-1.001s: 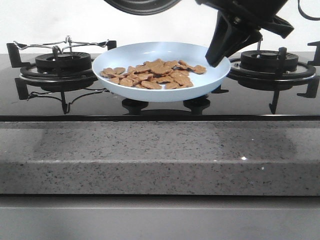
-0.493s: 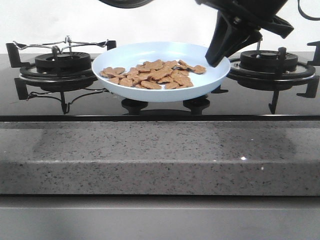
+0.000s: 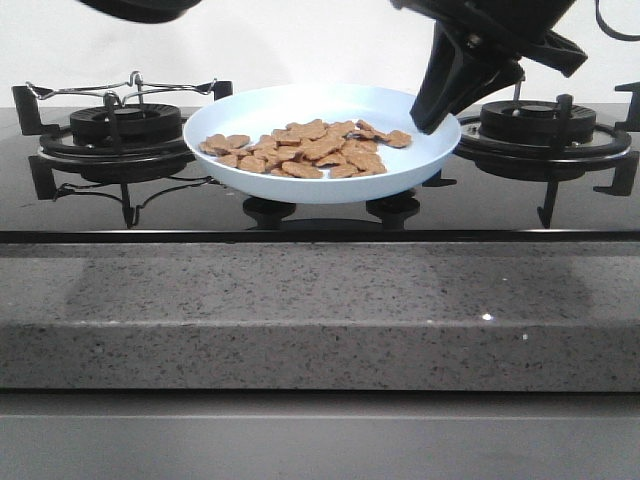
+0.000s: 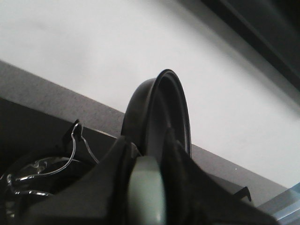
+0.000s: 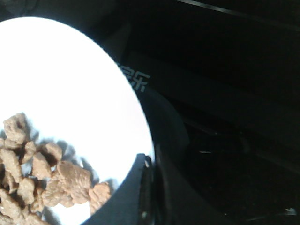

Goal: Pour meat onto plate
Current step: 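Return the empty pan to its burner with the left gripper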

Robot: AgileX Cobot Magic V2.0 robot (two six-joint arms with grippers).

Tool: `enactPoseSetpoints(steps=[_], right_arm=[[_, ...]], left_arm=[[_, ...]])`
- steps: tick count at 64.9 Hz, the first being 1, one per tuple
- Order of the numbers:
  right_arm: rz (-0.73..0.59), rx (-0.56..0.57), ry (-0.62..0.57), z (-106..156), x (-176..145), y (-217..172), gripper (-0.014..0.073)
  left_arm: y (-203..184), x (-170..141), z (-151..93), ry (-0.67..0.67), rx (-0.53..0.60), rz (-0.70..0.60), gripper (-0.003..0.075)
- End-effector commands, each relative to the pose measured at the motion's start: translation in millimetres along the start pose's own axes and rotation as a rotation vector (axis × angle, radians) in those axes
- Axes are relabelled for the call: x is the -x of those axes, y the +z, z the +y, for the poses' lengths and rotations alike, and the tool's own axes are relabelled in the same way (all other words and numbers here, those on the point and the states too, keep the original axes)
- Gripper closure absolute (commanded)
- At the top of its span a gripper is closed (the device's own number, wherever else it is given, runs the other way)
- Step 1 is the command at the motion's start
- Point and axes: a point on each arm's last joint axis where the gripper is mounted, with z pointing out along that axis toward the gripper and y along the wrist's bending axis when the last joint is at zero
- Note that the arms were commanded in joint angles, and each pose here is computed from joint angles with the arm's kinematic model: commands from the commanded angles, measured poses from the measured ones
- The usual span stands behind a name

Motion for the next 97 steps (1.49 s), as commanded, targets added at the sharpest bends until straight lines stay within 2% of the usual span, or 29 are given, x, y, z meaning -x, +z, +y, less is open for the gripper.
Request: enactPoseSetpoints(steps=[1, 9, 28, 37, 46, 60, 63, 69, 80, 83, 87, 97], right_arm=[[-0.094, 0.019, -0.010, 9.2, 11.1, -19.5, 0.0664], [-0.094, 0.019, -0.010, 9.2, 11.1, -19.5, 0.0664], [-0.094, 0.019, -0.010, 9.2, 11.1, -19.5, 0.0664], [-0.094, 0.019, -0.010, 9.2, 11.2, -19.5, 0.0664], [-0.094, 0.019, -0.010, 9.2, 11.2, -19.5, 0.0664], [-0.094, 0.019, -0.010, 9.2, 11.2, -19.5, 0.0664], [-0.094, 0.019, -0.010, 9.2, 11.2, -19.5, 0.0664], [-0.094, 0.019, -0.010, 9.2, 11.2, -19.5, 0.0664], [-0.094, 0.019, -0.010, 9.2, 11.2, -19.5, 0.0664], [-0.094, 0.019, -0.010, 9.2, 11.2, -19.5, 0.0664], [-0.094, 0.019, -0.010, 9.2, 11.2, -19.5, 0.0664], [-0.094, 0.019, -0.010, 9.2, 11.2, -19.5, 0.0664]], left_arm=[[-0.9, 16.4, -3.7, -0.170, -0.109, -0.048, 0.0741], [12.6, 7.7, 21.9, -0.271, -0.120, 0.015, 0.0741], [30.3, -4.7, 65.7, -0.424, -0.035, 0.051, 0.0741], [35.7, -8.9, 74.8, -0.443, -0.026, 0.065, 0.0741], [36.9, -9.4, 80.5, -0.522, 0.017, 0.051, 0.0740], [36.9, -9.7, 81.4, -0.516, 0.027, 0.052, 0.0731], [36.9, -10.4, 80.4, -0.511, 0.018, 0.062, 0.0699], [36.8, -11.1, 79.0, -0.507, 0.005, 0.074, 0.0580], [36.6, -12.4, 75.6, -0.496, -0.029, 0.097, 0.0273], [36.5, -13.2, 74.7, -0.487, -0.036, 0.108, 0.0221], [36.2, -14.3, 73.4, -0.480, -0.049, 0.123, 0.0178], [32.9, -14.9, 73.0, -0.435, -0.036, 0.152, 0.0171]])
